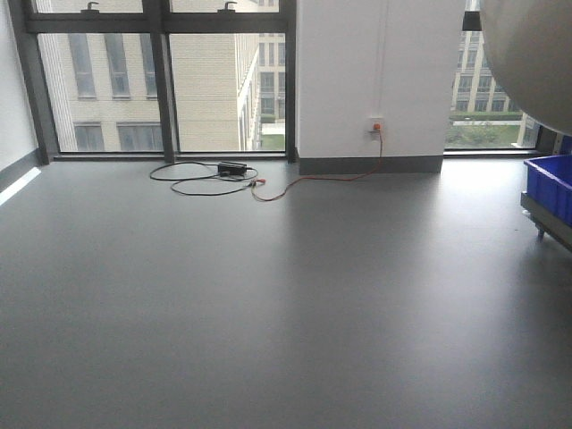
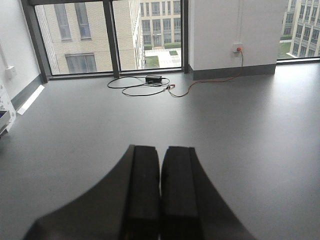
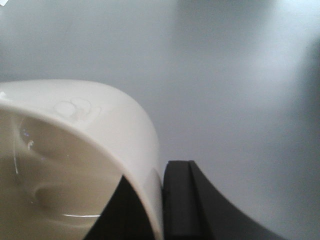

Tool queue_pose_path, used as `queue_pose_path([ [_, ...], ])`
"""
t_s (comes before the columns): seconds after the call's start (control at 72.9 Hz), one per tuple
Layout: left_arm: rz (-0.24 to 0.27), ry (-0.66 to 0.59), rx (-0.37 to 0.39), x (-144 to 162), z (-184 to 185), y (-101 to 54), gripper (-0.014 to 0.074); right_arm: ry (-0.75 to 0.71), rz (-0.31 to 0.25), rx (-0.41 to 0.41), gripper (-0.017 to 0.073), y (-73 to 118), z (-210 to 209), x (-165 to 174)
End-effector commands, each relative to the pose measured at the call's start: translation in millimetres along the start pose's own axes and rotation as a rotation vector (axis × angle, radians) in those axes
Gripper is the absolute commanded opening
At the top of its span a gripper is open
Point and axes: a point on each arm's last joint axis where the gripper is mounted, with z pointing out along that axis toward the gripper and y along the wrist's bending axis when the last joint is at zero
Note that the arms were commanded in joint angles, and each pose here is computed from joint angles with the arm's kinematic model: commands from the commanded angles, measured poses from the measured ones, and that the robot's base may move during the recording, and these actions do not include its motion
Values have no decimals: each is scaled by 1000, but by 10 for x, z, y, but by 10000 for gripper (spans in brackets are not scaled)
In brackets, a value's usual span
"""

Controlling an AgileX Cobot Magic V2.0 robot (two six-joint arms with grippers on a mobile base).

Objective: Move white bin to right shelf second layer
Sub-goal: 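Turn the base toward the roller shelf with blue crates, bin held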

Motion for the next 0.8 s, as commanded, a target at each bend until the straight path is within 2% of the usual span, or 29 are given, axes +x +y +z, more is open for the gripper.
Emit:
queue_pose_path([
  [0.0,-5,-65,3,36,10,-5,85,-133,-2,-18,55,22,-66,-174],
  [0.782,-5,-65,3,36,10,-5,85,-133,-2,-18,55,22,-66,-174],
])
